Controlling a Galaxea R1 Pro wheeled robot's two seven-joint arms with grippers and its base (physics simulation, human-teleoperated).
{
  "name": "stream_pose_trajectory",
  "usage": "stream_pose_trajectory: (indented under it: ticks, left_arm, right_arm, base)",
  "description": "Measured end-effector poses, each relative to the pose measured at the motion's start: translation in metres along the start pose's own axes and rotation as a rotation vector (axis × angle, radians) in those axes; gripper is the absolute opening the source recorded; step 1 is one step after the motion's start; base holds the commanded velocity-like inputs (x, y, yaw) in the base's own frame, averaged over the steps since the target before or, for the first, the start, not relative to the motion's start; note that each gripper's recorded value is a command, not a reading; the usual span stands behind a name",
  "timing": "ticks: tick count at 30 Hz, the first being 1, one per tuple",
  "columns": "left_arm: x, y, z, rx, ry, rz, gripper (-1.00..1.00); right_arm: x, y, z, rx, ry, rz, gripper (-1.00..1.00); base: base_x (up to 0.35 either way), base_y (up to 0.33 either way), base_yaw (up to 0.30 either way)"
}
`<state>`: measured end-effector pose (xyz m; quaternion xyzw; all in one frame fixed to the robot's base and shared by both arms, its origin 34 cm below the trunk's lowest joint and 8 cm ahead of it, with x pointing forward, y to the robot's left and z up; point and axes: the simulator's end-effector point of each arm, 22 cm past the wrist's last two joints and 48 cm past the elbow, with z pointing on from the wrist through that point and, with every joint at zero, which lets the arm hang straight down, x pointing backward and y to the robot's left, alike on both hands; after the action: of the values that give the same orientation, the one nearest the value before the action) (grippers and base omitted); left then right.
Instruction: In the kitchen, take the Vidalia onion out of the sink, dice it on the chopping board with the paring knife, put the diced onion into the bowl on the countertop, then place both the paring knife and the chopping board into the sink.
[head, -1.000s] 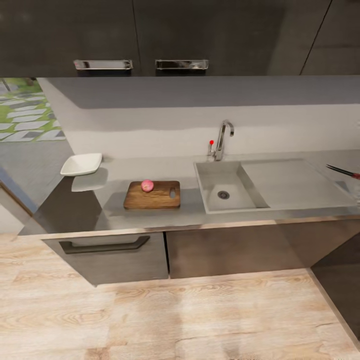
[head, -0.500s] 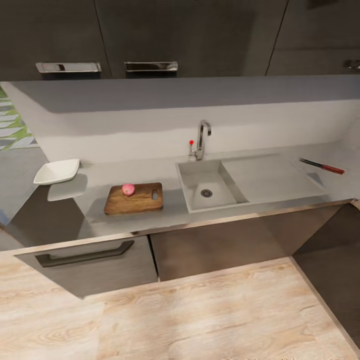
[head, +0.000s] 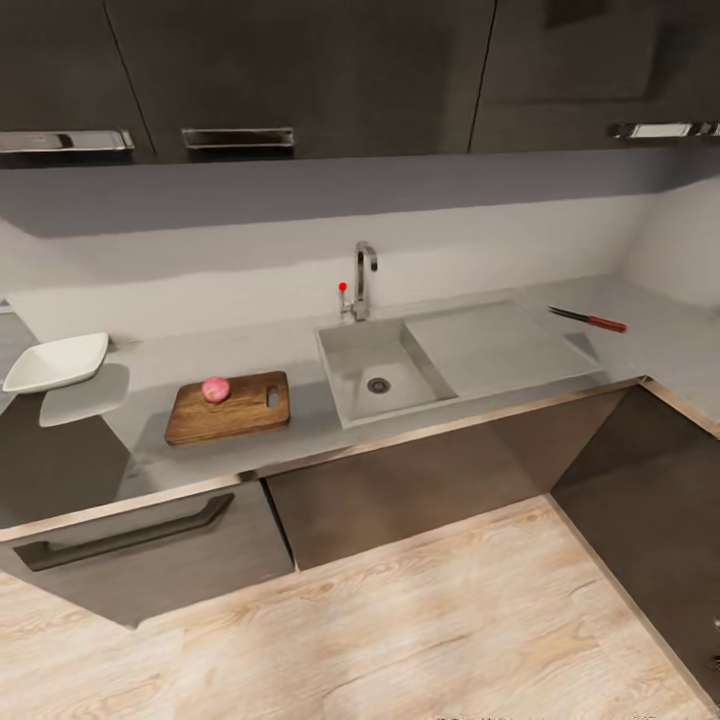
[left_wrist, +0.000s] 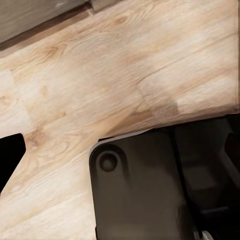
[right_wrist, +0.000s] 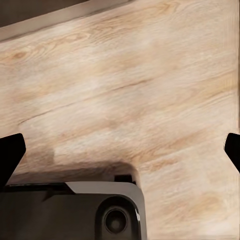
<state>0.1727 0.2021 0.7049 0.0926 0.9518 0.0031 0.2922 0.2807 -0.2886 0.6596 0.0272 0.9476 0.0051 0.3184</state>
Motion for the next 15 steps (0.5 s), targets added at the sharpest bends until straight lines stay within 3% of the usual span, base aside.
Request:
stream_pose_trajectory:
  ticks: [15]
  left_arm:
    - [-0.0008,0.0002,0.0006,-0.001,-0.003,0.001,1.00]
  right_arm:
    - [-0.0025,-0.0003,0.0005,0.000,-0.006,-0.001,1.00]
  base:
    - [0.000,0.000,-0.237]
